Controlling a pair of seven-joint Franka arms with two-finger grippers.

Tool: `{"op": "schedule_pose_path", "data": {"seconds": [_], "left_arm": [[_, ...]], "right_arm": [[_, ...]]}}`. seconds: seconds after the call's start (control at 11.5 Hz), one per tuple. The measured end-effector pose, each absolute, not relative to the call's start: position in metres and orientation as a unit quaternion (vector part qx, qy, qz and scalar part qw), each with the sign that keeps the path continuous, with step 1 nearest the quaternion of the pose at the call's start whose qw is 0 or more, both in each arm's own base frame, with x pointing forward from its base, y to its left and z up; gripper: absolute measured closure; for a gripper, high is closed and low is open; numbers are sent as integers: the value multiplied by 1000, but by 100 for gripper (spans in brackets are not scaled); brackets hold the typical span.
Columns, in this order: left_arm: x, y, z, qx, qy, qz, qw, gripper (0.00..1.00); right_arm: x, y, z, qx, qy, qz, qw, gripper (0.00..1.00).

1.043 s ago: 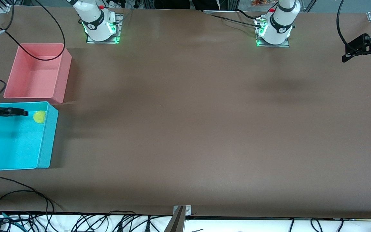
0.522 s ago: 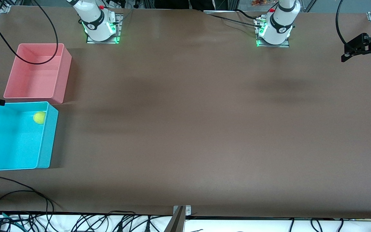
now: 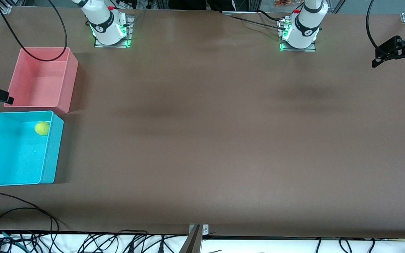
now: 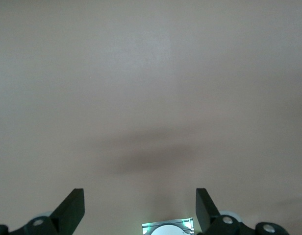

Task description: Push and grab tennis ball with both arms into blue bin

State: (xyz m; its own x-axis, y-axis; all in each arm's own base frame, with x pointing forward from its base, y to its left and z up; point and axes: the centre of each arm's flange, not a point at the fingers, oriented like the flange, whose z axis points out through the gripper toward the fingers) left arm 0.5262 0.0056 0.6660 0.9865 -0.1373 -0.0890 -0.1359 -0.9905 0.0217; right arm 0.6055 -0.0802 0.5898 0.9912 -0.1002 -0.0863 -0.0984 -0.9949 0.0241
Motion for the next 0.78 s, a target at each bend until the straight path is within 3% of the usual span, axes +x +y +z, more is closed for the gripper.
{"op": "schedule_pose_path", "data": {"seconds": [0.35, 0.78], "left_arm": [[526, 6, 666, 997, -69, -45, 8, 0], [526, 3, 667, 996, -71, -45, 8, 0]], "right_arm": [[572, -78, 595, 999, -47, -27, 3, 0], [561, -64, 601, 998, -52, -29, 3, 0]]}}
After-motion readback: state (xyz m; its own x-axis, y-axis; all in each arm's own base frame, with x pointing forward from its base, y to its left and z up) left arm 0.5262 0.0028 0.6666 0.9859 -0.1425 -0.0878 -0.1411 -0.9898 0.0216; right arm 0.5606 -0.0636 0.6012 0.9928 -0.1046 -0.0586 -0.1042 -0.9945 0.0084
